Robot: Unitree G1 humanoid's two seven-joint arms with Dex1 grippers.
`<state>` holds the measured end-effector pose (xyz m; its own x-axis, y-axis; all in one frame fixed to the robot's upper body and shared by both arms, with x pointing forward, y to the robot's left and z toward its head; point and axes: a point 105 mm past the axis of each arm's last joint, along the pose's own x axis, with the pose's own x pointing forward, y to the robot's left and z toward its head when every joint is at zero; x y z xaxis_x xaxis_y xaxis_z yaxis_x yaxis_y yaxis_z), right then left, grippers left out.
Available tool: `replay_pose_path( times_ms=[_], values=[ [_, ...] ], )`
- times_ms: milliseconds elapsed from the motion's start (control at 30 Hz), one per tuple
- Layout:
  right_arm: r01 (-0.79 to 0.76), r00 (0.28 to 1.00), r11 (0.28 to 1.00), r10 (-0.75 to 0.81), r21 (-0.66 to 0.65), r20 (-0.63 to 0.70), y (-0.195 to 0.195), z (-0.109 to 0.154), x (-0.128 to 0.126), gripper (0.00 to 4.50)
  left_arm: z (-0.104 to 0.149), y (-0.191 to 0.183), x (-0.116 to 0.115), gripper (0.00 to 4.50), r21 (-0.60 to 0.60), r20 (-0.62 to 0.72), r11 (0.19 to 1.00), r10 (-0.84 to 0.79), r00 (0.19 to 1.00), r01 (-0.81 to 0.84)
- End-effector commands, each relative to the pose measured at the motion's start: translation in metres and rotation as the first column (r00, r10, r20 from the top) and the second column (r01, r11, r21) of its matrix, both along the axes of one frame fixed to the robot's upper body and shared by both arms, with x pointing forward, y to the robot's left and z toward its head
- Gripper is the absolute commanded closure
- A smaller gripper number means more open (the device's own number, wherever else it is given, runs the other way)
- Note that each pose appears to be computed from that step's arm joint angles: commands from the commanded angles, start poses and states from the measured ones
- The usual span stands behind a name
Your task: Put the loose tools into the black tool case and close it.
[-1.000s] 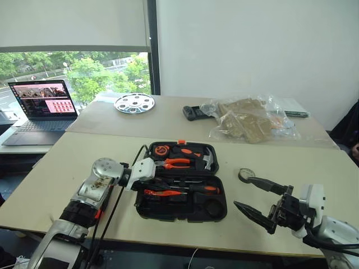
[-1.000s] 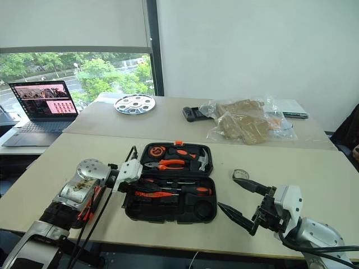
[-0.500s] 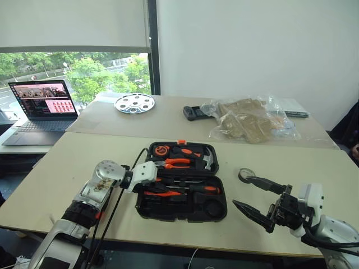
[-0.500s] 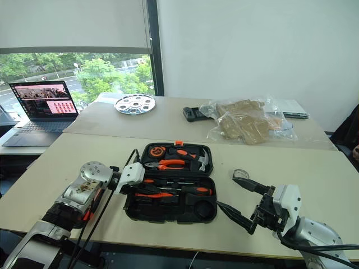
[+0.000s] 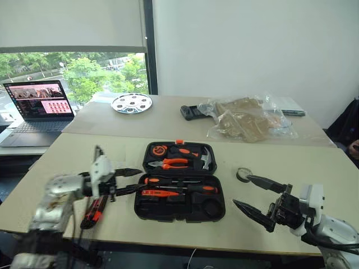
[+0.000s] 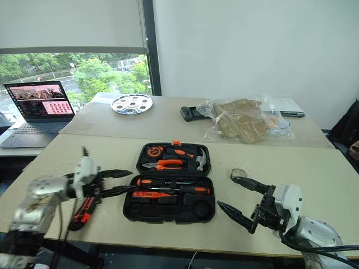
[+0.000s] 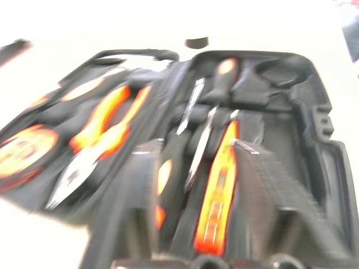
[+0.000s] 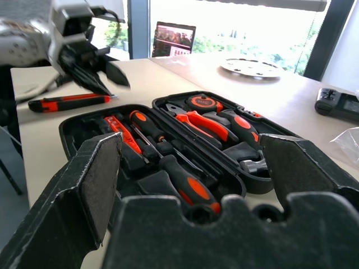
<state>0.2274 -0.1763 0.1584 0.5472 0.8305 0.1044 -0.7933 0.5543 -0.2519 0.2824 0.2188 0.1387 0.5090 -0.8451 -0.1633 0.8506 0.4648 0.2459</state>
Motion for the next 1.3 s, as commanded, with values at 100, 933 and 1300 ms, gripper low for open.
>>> replay_pose_path(
  times_ms=[100, 933, 1300],
  values=[
    [-0.036, 0.998, 0.999, 0.038, -0.035, 0.047, 0.0, -0.003, -0.001, 0.0, 0.0, 0.074, -0.038, 0.06, -0.05, 0.003, 0.942, 0.331, 0.944, -0.331],
    [-0.168, 0.978, 0.986, 0.169, -0.023, 0.12, 0.025, 0.007, -0.007, 0.0, -0.021, 0.094, -0.075, 0.06, -0.057, -0.355, 0.774, 0.575, 0.737, -0.631],
    [-0.248, 0.959, 0.969, 0.246, -0.003, 0.139, 0.046, 0.013, -0.002, 0.0, -0.06, 0.055, -0.033, 0.06, 0.145, -0.27, 0.642, 0.758, 0.594, -0.753]
  ],
)
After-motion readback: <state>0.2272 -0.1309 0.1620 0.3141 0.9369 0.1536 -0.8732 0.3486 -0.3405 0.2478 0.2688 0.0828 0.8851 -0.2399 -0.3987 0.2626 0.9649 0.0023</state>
